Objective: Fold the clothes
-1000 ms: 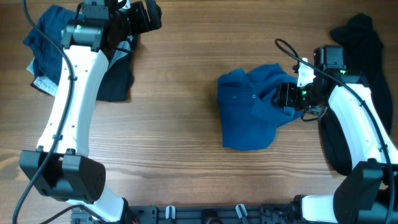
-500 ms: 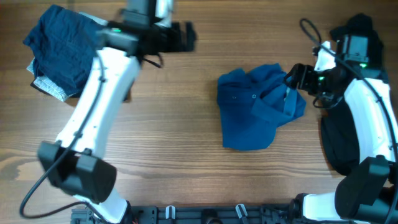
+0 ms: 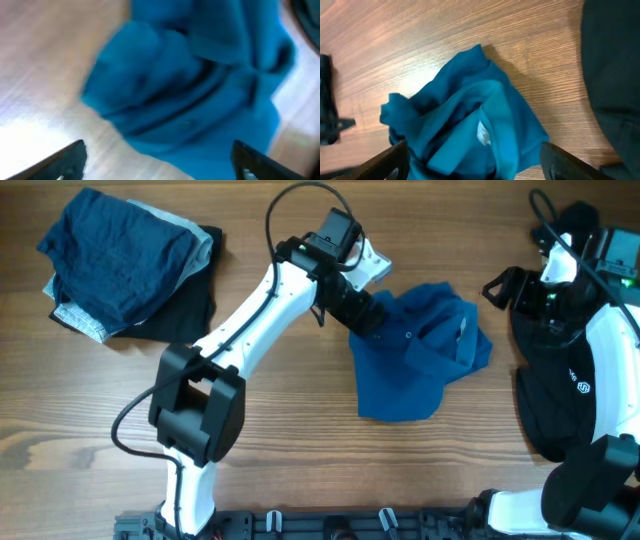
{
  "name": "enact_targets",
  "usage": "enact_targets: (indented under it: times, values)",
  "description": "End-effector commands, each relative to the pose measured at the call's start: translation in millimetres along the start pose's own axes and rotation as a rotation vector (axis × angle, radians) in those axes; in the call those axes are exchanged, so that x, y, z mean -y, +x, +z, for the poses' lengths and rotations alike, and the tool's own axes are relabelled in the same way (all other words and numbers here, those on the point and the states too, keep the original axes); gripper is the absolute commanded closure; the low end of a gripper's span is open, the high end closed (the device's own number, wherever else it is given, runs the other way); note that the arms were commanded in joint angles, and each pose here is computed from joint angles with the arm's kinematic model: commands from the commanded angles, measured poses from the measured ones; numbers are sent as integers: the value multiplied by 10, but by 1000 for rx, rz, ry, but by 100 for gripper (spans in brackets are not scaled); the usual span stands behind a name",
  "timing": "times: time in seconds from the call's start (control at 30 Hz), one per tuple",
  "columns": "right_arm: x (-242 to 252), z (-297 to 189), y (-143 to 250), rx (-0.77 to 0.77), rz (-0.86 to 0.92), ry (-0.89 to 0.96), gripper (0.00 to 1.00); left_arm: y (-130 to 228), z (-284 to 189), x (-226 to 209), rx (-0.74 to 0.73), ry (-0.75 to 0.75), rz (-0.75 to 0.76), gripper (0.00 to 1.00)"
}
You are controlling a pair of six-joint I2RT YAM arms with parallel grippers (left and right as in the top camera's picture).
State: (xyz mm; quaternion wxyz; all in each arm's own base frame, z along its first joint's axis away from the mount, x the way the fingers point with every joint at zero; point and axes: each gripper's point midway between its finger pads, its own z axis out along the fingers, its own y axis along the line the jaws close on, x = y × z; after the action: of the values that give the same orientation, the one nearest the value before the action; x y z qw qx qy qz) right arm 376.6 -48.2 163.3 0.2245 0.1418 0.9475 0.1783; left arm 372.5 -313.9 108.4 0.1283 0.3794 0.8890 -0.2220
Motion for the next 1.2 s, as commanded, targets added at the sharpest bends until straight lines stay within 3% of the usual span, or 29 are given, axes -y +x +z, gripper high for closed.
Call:
enact_targets:
  times: [0.0, 0.07, 0.2, 0.33, 0.4, 0.5, 0.6, 0.73, 0.9, 0.97, 1.03, 1.17]
  values:
    - [1, -54, -91, 27, -15, -18, 17, 115, 42, 553, -59, 129, 53, 57]
    - [0, -54, -105, 33, -18, -18, 17, 180, 99, 763, -97, 146, 32, 87]
    - [-2, -56, -139, 46, -23, -19, 17, 269, 266, 1054, -141, 170, 59, 96]
    - [-4, -57, -157, 53, -27, -19, 17, 457, 617, 1110, -231, 163, 9, 96]
    - [-5, -58, -173, 60, -30, -19, 17, 509, 824, 822, -254, 9, -107, 96]
    - [-5, -58, -184, 64, -32, -19, 17, 383, 956, 391, -178, -216, -211, 96]
    - [51, -79, -194, 69, -18, -13, 17, 184, 1059, 204, -84, -289, -206, 96]
    - [127, -107, -189, 69, 3, -4, 17, 155, 961, -212, -52, -440, -228, 96]
    - [135, -110, -195, 72, 4, -3, 17, 405, 463, -1326, -66, -633, -415, 96]
    - [135, -110, -195, 72, 4, -4, 17, 499, 274, -1724, -48, -662, -490, 92]
    - [134, -110, -197, 72, 4, -4, 17, 552, 72, -2077, -5, -687, -563, 73]
    - [117, -138, -269, 98, 2, -12, 16, 415, -257, -2110, 55, -656, -593, 65]
